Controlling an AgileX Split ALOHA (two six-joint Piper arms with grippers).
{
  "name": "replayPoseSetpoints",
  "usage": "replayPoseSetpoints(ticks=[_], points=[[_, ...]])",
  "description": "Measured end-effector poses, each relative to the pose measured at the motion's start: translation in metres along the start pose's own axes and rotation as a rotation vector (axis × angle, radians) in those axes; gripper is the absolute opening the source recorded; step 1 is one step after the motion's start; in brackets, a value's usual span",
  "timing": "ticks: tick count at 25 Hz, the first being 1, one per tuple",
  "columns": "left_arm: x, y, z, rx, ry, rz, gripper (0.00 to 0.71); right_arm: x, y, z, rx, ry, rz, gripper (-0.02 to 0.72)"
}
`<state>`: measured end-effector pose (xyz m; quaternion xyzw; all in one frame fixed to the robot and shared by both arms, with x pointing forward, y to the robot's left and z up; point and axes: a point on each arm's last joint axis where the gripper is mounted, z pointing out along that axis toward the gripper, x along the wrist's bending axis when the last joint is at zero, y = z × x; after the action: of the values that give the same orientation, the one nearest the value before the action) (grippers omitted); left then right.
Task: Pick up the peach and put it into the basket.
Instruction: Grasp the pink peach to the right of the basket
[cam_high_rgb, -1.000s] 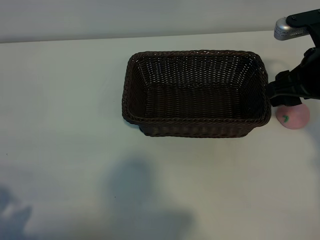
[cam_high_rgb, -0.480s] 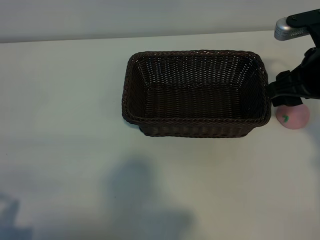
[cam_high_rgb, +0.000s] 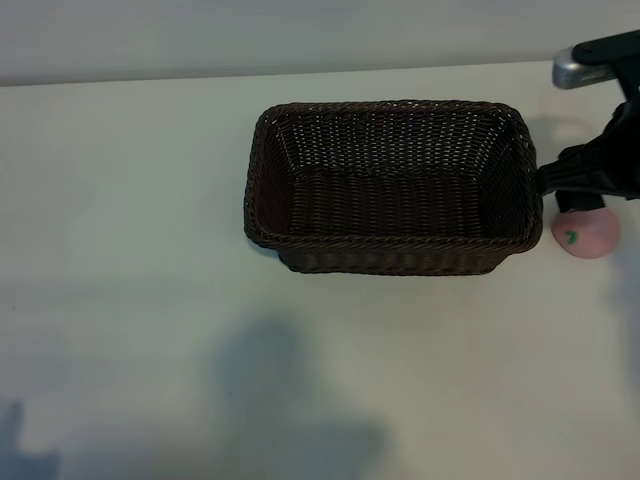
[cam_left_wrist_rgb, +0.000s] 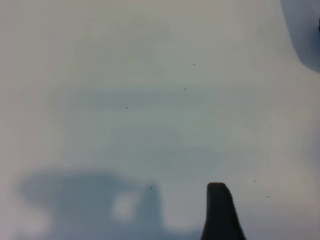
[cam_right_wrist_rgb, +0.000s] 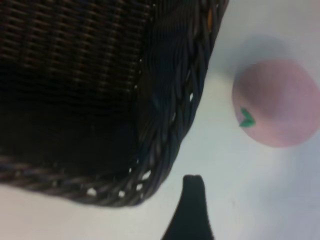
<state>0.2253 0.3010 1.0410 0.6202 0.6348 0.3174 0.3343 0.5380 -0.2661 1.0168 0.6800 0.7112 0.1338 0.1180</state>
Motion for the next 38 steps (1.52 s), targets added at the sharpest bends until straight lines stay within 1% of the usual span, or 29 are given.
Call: replayPoseSetpoints(ticks=[5,11,13,15,20,26,28,30,32,36,37,38], points=[[0.000,0.000,0.000,0.000,0.003,-0.002,0.471,-0.003,0.006,0.030,0.020,-0.008,0.063,0.593],[0.000,0.000,0.000,0.000,0.003,-0.002,0.471,-0.028,0.006,0.053,0.066,-0.037,0.155,0.593],[0.000,0.000,0.000,0.000,0.003,-0.002,0.471,-0.033,0.005,0.060,0.077,-0.033,0.185,0.593],[0.000,0.000,0.000,0.000,0.003,-0.002,0.471,-0.037,0.006,0.064,0.078,-0.036,0.190,0.593],[0.000,0.000,0.000,0.000,0.003,-0.002,0.471,-0.035,0.006,0.072,0.083,-0.008,0.200,0.593],[0.000,0.000,0.000,0.000,0.003,-0.002,0.471,-0.036,0.005,0.090,0.101,-0.010,0.200,0.591],[0.000,0.000,0.000,0.000,0.003,-0.002,0.471,-0.036,0.004,0.096,0.116,-0.011,0.200,0.573],[0.000,0.000,0.000,0.000,0.003,-0.002,0.471,-0.037,0.003,0.101,0.131,-0.016,0.199,0.527],[0.000,0.000,0.000,0.000,0.003,-0.002,0.471,-0.038,0.001,0.104,0.145,-0.029,0.196,0.438],[0.000,0.000,0.000,0.000,0.003,-0.002,0.471,-0.039,0.000,0.104,0.166,-0.042,0.205,0.143],[0.000,0.000,0.000,0.000,0.003,-0.002,0.471,-0.039,0.000,0.104,0.168,-0.042,0.208,0.091],[0.000,0.000,0.000,0.000,0.003,-0.002,0.471,-0.039,-0.001,0.104,0.172,-0.046,0.203,0.062]])
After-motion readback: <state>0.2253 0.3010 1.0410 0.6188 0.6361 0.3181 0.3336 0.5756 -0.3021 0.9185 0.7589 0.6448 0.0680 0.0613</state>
